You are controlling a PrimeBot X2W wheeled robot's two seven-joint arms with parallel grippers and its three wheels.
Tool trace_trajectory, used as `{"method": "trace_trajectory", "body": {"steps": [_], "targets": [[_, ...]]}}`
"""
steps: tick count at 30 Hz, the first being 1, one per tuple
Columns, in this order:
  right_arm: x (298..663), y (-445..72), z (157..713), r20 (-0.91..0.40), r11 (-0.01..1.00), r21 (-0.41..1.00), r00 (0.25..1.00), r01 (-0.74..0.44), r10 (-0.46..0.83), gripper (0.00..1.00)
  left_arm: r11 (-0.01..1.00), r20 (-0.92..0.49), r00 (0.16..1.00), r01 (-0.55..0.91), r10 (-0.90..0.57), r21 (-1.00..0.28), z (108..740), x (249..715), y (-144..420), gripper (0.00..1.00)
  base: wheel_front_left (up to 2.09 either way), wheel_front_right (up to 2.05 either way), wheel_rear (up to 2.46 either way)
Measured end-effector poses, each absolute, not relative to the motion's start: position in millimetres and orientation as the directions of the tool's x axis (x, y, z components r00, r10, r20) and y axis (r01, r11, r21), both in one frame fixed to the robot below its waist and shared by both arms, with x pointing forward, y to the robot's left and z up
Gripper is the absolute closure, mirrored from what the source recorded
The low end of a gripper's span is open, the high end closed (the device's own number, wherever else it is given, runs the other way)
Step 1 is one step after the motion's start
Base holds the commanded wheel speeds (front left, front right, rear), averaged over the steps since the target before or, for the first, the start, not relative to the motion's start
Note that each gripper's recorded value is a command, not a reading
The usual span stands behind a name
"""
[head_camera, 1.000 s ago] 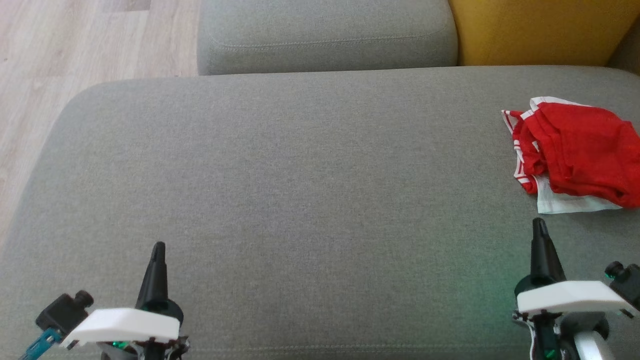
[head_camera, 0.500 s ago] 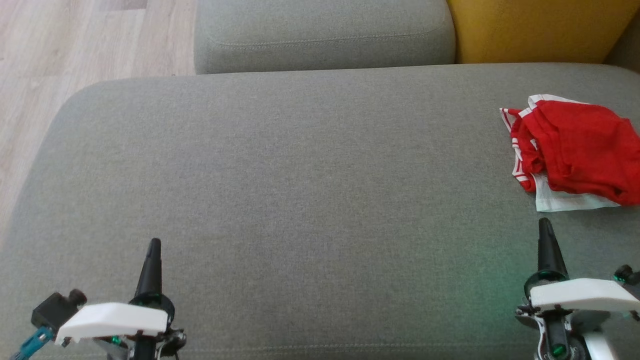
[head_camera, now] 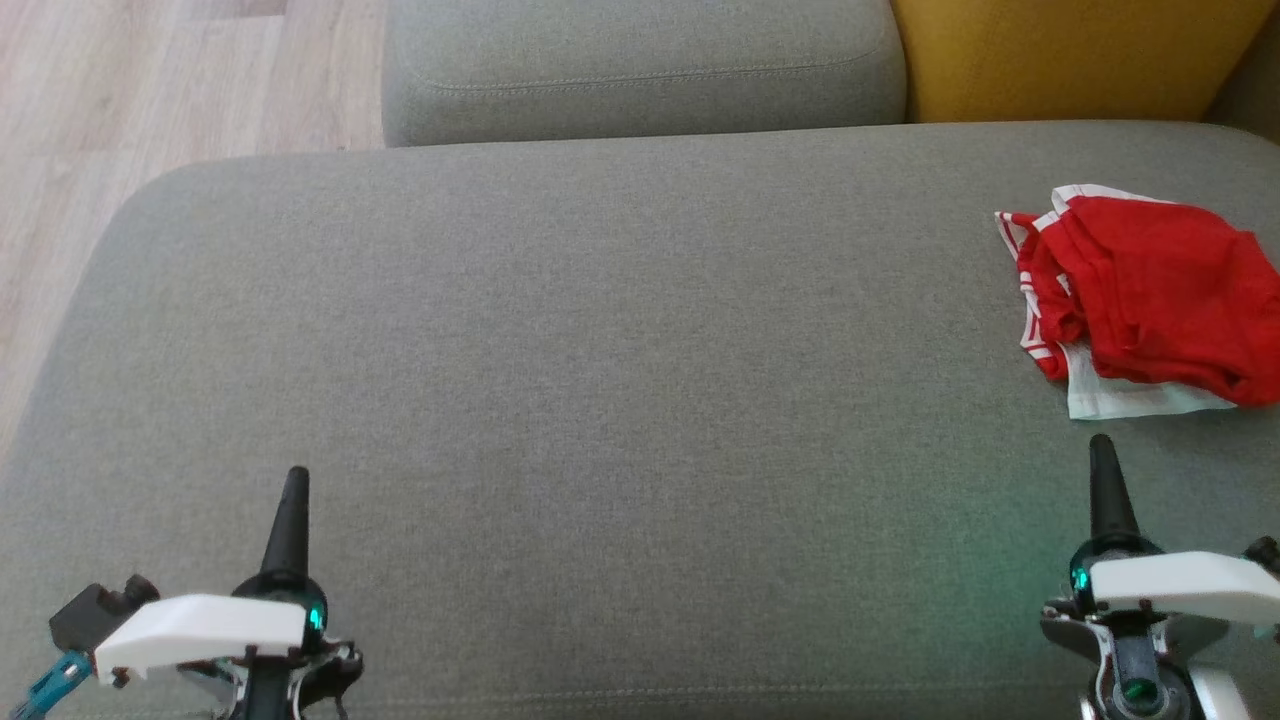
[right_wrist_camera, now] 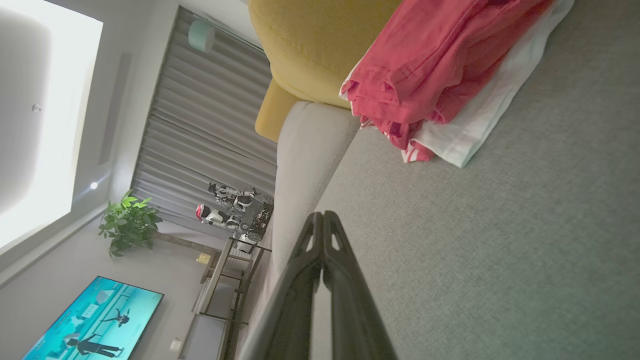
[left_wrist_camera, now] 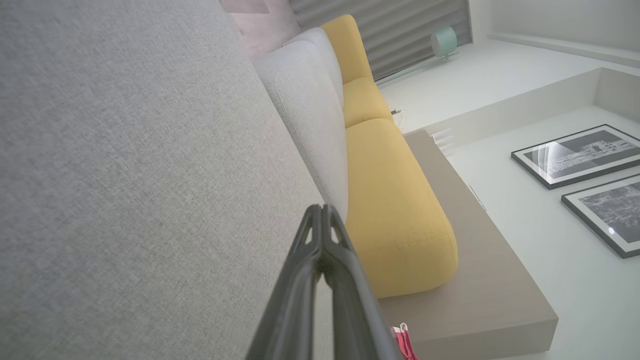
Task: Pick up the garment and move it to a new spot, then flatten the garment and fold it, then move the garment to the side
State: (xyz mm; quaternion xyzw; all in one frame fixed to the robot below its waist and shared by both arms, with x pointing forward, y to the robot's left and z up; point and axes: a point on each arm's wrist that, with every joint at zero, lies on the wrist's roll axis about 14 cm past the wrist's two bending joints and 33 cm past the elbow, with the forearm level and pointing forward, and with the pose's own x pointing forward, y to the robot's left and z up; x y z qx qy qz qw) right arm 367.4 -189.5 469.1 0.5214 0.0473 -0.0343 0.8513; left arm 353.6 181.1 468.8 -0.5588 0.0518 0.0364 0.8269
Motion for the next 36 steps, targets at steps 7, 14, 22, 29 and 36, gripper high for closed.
{"method": "trace_trajectory", "body": {"steps": [7,14,22,29,36], "targets": [[370,-191,472,-0.110,0.386,0.916,0.994,0.106,-0.012,1.00,0.318,-0.124,0.992,-0.117,-0.002,-0.941,470,357,181,1.00,0.00,0.00,0.00],[369,-195,471,-0.114,0.307,0.945,0.993,0.114,-0.016,1.00,0.250,-0.128,0.992,-0.121,-0.010,-0.961,469,359,182,1.00,0.00,0.00,0.00],[369,-199,471,-0.115,0.213,0.970,0.993,0.116,-0.021,1.00,0.171,-0.126,0.992,-0.122,-0.016,-0.978,469,362,183,1.00,0.00,0.00,0.00],[371,-201,473,-0.107,0.128,0.986,0.994,0.109,-0.025,1.00,0.104,-0.113,0.993,-0.110,-0.025,-0.988,473,368,183,1.00,0.00,0.00,0.00],[373,-204,477,-0.093,0.046,0.994,0.995,0.094,-0.028,1.00,0.033,-0.112,0.994,-0.111,-0.021,-0.993,472,369,186,1.00,0.00,0.00,0.00]]}}
